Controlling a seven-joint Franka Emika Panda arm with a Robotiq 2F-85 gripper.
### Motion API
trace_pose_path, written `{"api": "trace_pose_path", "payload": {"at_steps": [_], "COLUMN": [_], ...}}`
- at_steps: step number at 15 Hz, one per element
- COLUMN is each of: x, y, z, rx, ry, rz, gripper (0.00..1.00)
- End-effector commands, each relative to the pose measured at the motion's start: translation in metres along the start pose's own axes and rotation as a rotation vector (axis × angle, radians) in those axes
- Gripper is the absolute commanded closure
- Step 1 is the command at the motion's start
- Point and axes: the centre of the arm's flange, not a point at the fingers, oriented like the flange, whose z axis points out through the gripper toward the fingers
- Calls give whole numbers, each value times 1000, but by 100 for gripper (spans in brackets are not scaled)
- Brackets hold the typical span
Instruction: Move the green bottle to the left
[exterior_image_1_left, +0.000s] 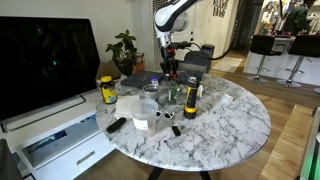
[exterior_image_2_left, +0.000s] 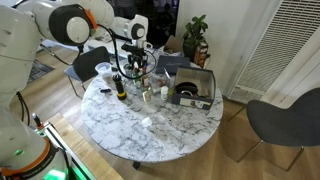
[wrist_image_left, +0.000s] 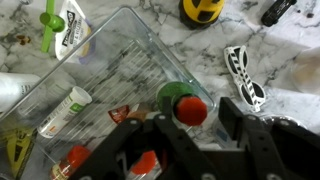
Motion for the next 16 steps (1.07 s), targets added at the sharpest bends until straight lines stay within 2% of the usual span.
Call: {"api": "trace_pose_path", "payload": {"at_steps": [1, 3, 8, 10, 12, 14, 16], "x": [-8, -23, -59, -79, -102, -130, -159], "y": [-4, -1, 18, 18, 20, 23, 29], "z": [-10, -24, -66, -81, -91, -93, -93], "rx": [-3, 20, 89, 115, 105, 76, 20], "ry": [0, 0, 96, 121, 147, 181, 253], "rz": [50, 124, 323, 361, 395, 362, 259], "gripper": [14, 0, 0, 0, 0, 0, 0]}}
